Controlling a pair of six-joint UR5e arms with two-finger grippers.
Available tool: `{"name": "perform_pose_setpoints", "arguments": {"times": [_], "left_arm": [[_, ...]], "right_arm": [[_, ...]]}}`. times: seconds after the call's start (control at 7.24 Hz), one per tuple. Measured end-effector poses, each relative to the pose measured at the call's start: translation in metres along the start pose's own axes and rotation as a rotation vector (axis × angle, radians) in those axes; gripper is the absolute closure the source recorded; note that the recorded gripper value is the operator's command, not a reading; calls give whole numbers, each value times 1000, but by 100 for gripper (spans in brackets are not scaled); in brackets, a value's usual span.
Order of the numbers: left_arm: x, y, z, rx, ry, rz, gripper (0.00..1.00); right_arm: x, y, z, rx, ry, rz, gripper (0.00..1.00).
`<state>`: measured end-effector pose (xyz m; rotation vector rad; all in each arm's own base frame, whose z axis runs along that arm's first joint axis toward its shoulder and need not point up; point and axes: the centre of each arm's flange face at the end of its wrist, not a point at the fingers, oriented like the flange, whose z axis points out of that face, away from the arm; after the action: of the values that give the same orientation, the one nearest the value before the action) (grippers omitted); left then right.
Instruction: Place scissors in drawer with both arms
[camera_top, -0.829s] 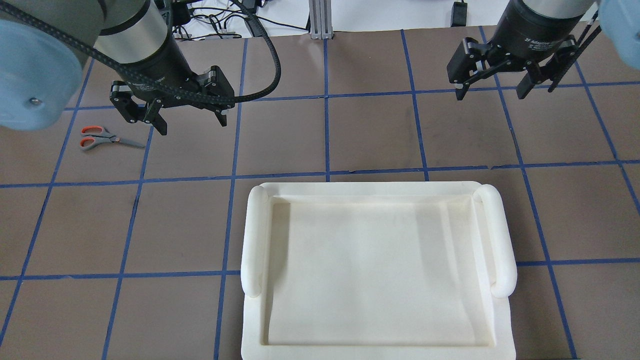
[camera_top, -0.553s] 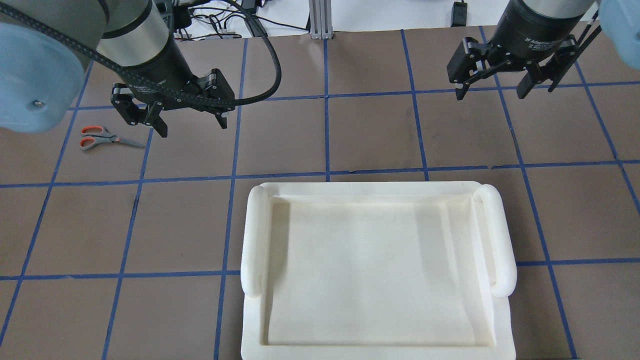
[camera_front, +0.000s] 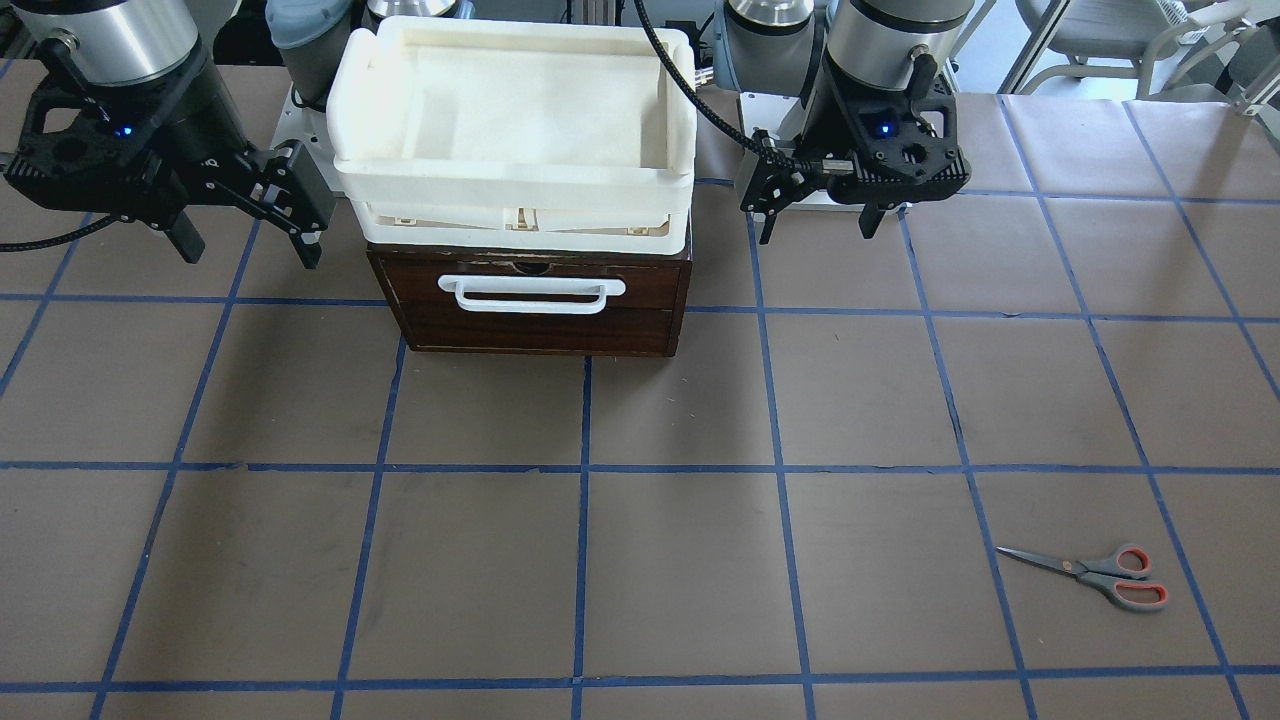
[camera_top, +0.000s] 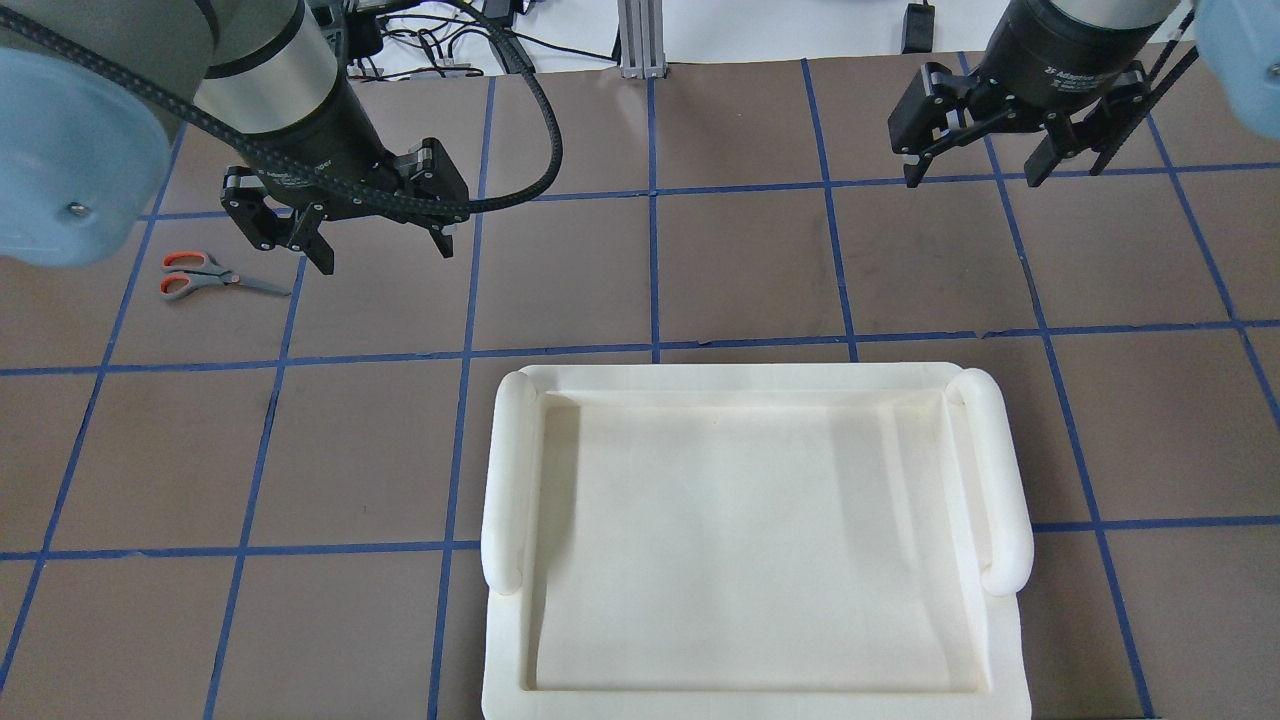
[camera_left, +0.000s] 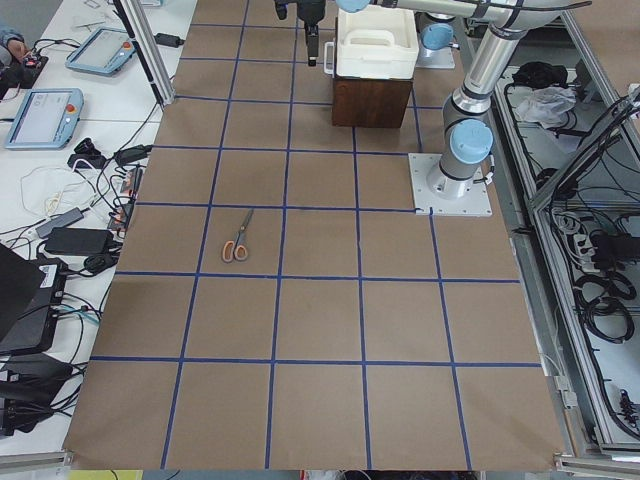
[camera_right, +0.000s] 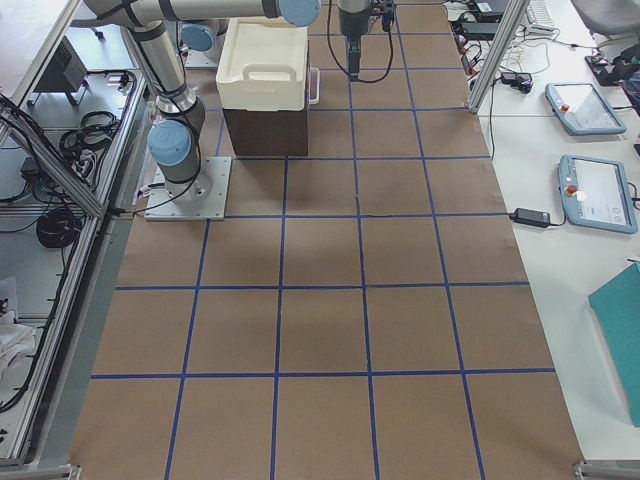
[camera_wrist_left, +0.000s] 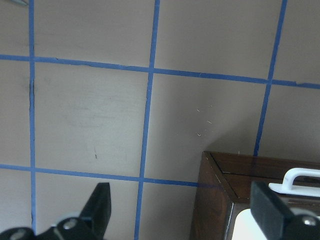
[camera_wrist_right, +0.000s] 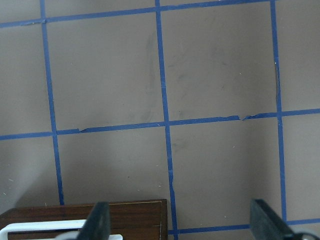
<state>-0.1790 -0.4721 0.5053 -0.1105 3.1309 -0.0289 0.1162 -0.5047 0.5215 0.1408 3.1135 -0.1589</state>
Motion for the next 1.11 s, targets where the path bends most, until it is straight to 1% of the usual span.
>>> {"name": "perform_pose_setpoints", "arguments": {"times": [0.14,0.28,0.41,0.55,0.69,0.83,0.97,1.11], "left_arm": [[-8,-6,1,7,1,36,0],[-26,-19,5,9,-1,80,0],[-57,-35,14,-3,-3,149,0],[-95,-55,29,-21,0,240,0],[-135,-78,51,-31,3,359,0],[-173,-103,77,-30,-16,512,0],[-208,-127,103,-30,-65,697,0],[-237,-146,128,-49,-93,878,0]], "right_arm": [[1,-2,2,1,5,97,0],[2,-4,8,-6,13,264,0],[1,-6,12,-12,18,430,0],[0,-7,17,-19,22,580,0],[-1,-8,23,-31,28,742,0],[-6,-8,31,-45,37,892,0],[-19,-7,41,-60,51,1022,0],[-38,-6,53,-72,71,1119,0]]}}
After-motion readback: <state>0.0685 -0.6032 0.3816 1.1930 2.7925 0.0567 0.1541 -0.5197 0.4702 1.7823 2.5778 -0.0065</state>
